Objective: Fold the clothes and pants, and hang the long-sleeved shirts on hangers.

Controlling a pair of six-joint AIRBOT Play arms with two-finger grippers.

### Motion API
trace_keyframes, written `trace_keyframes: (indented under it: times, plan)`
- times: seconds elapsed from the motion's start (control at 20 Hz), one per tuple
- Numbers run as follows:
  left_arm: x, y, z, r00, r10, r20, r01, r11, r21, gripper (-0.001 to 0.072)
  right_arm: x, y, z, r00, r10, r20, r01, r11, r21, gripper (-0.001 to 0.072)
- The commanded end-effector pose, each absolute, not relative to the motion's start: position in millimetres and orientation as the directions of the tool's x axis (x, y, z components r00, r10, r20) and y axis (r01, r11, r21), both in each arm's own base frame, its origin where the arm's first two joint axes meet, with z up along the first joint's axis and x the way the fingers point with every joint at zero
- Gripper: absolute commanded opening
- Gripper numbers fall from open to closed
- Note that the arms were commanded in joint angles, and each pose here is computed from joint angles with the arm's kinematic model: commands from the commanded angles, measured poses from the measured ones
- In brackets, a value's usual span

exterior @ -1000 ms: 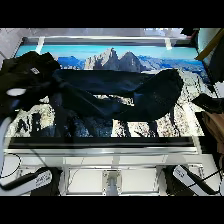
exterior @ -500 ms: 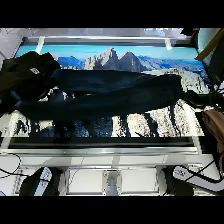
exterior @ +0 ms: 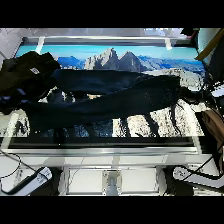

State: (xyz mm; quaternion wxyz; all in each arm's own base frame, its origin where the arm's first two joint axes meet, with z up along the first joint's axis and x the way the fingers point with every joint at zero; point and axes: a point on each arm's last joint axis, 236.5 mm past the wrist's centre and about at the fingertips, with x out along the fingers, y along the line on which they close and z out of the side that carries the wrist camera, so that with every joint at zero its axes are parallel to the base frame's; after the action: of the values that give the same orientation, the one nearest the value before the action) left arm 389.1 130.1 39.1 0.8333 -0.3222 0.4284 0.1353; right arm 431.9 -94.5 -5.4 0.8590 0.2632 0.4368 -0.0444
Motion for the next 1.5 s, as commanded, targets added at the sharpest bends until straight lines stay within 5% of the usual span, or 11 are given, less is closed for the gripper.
trace_keyframes:
  times: [0.0,0.3,0.55,0.9,1.05,1.2,1.45]
  plan:
    - [444,144,5,0.605,-0.045,-0.795,-0.536,0.716,-0.448,0.0016,448,-126,-4,0.671,0.042,-0.740,0.410,0.811,0.417,0.0455]
    - [468,155,11,0.629,-0.030,-0.777,-0.521,0.725,-0.451,0.0017,423,-152,-68,0.562,0.098,-0.821,0.562,0.684,0.466,0.0531]
    - [471,146,14,0.631,-0.041,-0.775,-0.504,0.738,-0.449,0.0017,458,-131,-81,0.668,0.220,-0.711,0.474,0.611,0.634,0.0531]
    - [472,142,14,0.631,-0.046,-0.775,-0.497,0.743,-0.449,0.0016,458,-143,-112,0.659,0.201,-0.725,0.532,0.557,0.638,0.0522]
    - [472,142,13,0.629,-0.046,-0.776,-0.498,0.742,-0.448,0.0017,472,-139,-100,0.709,0.223,-0.669,0.466,0.563,0.682,0.0395]
    - [472,142,12,0.628,-0.047,-0.777,-0.499,0.742,-0.447,0.0017,478,-119,-77,0.714,0.325,-0.621,0.367,0.582,0.726,0.0063]
    - [427,162,3,0.471,0.051,-0.880,-0.519,0.823,-0.230,0.0016,449,-104,-47,0.626,0.365,-0.689,0.326,0.681,0.656,0.0051]
